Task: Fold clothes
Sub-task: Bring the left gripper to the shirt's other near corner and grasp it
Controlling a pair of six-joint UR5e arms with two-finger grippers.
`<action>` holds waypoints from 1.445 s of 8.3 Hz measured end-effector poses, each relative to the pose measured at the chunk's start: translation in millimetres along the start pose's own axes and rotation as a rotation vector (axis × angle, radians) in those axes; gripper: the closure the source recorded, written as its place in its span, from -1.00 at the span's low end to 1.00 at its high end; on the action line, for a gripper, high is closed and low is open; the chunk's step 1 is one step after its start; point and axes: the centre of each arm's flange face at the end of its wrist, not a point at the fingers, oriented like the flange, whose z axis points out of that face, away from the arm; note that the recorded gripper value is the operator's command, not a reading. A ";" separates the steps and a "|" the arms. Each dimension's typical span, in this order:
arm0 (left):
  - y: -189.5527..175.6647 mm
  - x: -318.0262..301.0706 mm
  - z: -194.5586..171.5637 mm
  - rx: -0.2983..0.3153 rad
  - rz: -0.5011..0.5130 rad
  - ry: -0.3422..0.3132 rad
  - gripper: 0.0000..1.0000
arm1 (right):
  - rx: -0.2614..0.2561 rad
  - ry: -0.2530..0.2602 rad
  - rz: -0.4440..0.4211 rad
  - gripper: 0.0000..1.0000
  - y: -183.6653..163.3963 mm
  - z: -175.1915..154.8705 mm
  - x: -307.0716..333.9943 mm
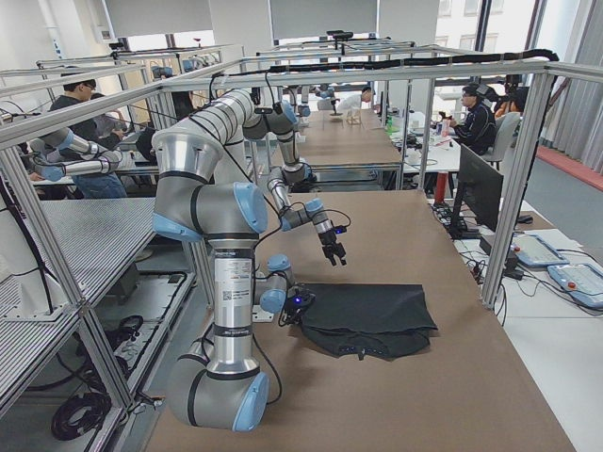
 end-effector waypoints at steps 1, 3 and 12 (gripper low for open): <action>46.0 -24.6 -3.2 -0.017 -0.017 -0.009 -0.59 | 0.001 0.001 0.001 1.00 -0.2 0.5 0.8; 117.6 -64.6 -0.9 -0.049 -0.040 -0.036 -0.35 | 0.005 0.007 0.001 1.00 -2.1 1.8 4.5; 159.2 -78.9 -2.6 -0.079 -0.049 -0.034 1.00 | 0.011 0.008 0.002 1.00 -4.2 2.2 6.2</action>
